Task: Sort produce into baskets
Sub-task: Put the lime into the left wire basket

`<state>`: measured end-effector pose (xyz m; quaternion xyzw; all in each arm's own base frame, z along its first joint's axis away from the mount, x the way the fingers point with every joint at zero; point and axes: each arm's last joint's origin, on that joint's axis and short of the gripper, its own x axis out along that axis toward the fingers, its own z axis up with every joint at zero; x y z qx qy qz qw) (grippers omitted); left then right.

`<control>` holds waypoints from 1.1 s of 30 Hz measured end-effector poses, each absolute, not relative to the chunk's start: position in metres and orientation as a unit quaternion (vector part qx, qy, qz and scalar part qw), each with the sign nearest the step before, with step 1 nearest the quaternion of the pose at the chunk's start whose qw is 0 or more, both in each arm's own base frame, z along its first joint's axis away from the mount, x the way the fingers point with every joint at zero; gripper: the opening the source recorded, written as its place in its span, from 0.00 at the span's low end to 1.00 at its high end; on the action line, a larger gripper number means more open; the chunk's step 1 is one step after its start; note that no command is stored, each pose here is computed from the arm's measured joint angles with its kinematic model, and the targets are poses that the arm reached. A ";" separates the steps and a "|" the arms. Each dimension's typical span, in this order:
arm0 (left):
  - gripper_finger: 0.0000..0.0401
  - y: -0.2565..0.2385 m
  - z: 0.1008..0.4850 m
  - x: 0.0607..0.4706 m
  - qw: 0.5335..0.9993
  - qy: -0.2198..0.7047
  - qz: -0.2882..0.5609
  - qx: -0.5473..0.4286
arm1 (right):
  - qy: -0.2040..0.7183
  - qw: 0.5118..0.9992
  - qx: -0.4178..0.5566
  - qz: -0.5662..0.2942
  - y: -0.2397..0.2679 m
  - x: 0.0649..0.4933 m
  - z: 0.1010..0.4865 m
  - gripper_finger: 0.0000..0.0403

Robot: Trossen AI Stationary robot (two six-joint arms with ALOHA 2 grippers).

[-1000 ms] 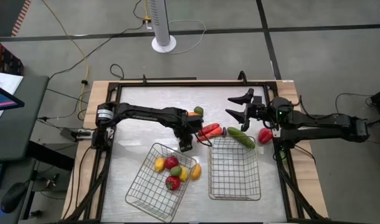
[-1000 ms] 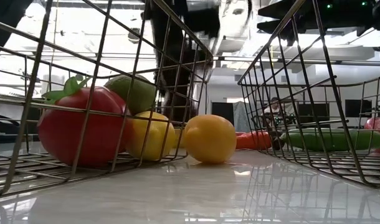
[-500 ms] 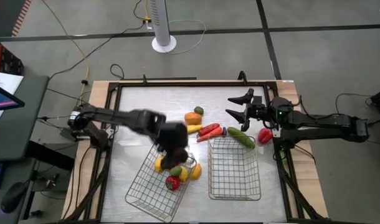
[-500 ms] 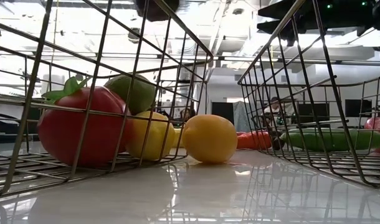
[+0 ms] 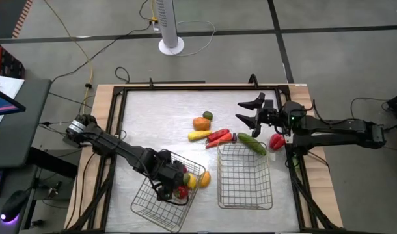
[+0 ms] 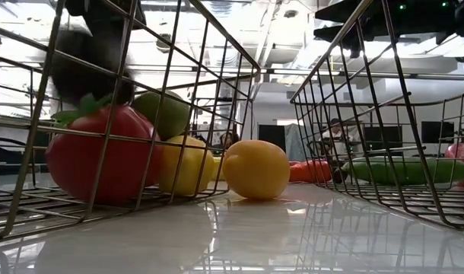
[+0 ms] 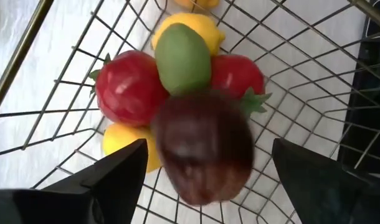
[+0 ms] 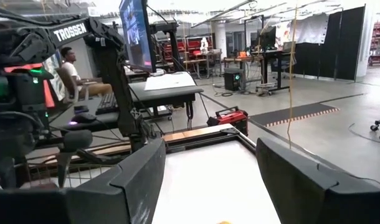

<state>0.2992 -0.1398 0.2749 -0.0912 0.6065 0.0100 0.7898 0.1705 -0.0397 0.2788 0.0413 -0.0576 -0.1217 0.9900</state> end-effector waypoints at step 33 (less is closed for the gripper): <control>0.86 -0.050 0.315 0.243 0.939 0.258 0.185 0.131 | 0.247 0.949 0.095 -0.172 -0.083 0.269 0.223 0.70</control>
